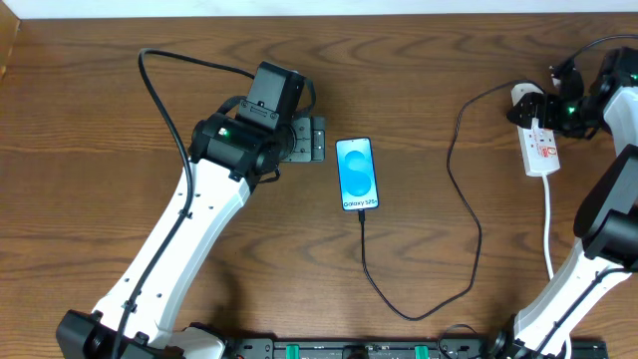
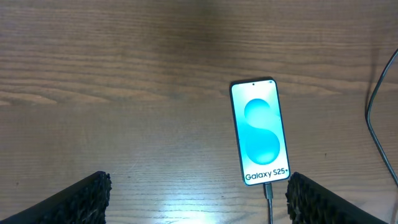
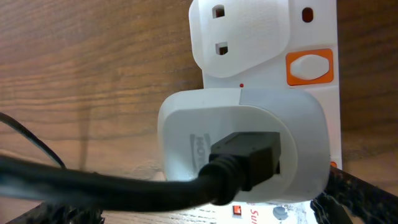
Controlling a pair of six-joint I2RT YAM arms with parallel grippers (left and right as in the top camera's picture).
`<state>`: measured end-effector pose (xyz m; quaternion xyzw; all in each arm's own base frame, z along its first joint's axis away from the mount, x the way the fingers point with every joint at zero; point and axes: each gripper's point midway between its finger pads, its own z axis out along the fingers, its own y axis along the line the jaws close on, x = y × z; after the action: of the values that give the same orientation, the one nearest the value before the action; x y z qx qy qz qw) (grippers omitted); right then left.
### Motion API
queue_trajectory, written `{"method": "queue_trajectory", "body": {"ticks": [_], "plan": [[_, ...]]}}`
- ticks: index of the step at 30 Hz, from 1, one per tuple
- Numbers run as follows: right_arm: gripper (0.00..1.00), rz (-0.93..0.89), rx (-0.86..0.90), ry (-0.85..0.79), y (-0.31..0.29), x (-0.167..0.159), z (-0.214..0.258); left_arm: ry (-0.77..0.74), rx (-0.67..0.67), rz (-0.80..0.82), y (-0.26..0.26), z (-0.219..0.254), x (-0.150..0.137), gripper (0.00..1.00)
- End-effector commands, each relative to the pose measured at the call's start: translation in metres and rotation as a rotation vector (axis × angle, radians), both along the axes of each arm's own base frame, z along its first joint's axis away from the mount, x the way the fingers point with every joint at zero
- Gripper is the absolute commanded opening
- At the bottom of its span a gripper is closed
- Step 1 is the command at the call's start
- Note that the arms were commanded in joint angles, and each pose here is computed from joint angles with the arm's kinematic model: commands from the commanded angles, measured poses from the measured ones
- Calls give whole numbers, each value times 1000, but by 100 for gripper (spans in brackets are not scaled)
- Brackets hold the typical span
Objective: Plug charger to phone and switch on socket
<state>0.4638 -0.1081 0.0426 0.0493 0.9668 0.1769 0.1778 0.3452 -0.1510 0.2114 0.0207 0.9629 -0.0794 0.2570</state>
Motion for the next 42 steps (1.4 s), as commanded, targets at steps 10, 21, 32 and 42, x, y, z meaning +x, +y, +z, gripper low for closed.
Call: {"method": "queue_trajectory", "body": {"ticks": [10,21,32,42], "plan": [[99,-63,53,108,7,-12,-9,-12,12,2,4,3,1,90],[99,-152,-33,162,-40,-24,77,-12,12,2,4,3,1,90],[99,-212,-72,72,-31,-44,202,-12,12,2,3,3,1,90],[99,-273,-132,-156,-9,-82,303,-12,12,2,4,3,1,90]]}}
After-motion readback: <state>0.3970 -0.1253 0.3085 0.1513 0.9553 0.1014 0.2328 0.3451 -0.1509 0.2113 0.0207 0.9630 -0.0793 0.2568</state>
